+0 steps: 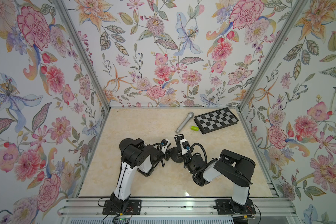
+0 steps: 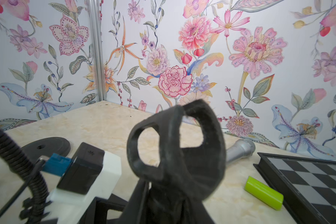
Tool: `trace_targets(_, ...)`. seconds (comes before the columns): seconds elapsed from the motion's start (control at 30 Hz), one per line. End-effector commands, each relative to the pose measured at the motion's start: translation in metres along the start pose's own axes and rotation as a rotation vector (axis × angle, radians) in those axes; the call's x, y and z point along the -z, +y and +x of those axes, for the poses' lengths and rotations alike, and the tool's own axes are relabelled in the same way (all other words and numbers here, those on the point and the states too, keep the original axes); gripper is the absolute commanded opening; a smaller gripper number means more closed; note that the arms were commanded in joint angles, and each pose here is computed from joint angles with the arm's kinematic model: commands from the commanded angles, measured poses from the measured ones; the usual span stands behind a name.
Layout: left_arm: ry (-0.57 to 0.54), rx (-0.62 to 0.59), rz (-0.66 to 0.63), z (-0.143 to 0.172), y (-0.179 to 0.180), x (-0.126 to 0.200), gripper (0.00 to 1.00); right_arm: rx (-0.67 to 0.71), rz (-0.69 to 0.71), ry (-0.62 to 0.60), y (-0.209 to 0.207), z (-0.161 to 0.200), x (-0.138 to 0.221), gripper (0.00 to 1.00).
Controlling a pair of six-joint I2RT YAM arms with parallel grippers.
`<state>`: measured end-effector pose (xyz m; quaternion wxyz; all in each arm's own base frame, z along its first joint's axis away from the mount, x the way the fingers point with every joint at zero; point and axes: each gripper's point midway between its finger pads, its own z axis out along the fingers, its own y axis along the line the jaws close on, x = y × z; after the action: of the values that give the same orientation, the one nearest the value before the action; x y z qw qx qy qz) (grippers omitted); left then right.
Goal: Assemble a microphone stand
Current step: Screw the microphone stand pole into the microphone stand base.
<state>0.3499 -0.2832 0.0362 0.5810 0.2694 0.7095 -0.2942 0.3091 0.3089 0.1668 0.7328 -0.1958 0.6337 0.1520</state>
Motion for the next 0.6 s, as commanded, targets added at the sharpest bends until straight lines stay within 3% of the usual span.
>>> trace_targets(0.0, -0.095, -0.095, 0.059, -0.005, -0.019, 0.011, 0.43, 0.043, -0.191, 0.045, -0.005, 0.021, 0.013, 0.52)
trace_targets(0.07, -0.115, -0.125, 0.087, -0.013, -0.025, 0.013, 0.45, -0.036, -0.322, 0.03, -0.007, 0.012, 0.019, 0.62)
trace_targets(0.13, -0.139, -0.156, 0.136, -0.024, -0.035, 0.017, 0.46, -0.084, -0.451, 0.024, -0.007, 0.003, 0.023, 0.66)
trace_targets(0.3, -0.175, -0.199, 0.255, -0.042, -0.06, 0.032, 0.47, -0.06, -0.676, 0.098, 0.002, -0.001, 0.028, 0.7)
trace_targets(0.43, -0.209, -0.226, 0.302, -0.056, -0.07, 0.039, 0.51, -0.008, -0.746, 0.132, 0.005, -0.002, 0.024, 0.71)
trace_targets(0.57, -0.26, -0.237, 0.39, -0.071, -0.086, 0.031, 0.56, -0.045, -0.774, 0.122, -0.005, -0.009, 0.018, 0.64)
